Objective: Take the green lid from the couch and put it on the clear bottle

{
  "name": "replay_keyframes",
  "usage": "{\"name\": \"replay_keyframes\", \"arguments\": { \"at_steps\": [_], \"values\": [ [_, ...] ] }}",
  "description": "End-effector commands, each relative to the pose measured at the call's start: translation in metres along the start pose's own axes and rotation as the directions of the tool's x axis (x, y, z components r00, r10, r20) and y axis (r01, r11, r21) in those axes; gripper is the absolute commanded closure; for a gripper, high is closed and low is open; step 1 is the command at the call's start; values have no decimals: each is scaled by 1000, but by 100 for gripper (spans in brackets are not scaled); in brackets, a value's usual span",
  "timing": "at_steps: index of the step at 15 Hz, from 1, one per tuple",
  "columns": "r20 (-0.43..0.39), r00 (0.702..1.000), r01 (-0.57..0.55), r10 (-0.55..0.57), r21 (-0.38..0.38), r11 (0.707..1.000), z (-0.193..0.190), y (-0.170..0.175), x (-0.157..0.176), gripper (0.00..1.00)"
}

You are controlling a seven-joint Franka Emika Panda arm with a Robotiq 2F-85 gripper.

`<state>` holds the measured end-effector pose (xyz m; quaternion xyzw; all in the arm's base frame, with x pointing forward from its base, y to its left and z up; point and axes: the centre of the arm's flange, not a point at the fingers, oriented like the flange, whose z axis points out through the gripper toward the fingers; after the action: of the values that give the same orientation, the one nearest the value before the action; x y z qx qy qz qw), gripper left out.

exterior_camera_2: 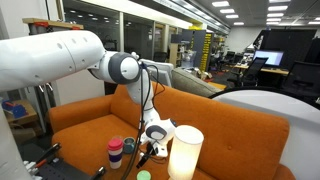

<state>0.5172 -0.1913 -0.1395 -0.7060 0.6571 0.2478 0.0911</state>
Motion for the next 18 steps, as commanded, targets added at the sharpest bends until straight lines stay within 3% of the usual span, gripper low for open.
{"name": "replay_keyframes", "arguments": {
  "at_steps": [1, 8, 12, 18],
  "values": [
    [0, 1000, 0, 0, 0, 1000, 0, 0, 0, 0],
    [-50, 989, -135, 138, 48, 990, 24, 19, 27, 0],
    [-112, 981, -148, 161, 111, 983, 39, 16, 38, 0],
    [-140, 979, -134, 148, 104, 985, 54, 18, 36, 0]
  ]
}}
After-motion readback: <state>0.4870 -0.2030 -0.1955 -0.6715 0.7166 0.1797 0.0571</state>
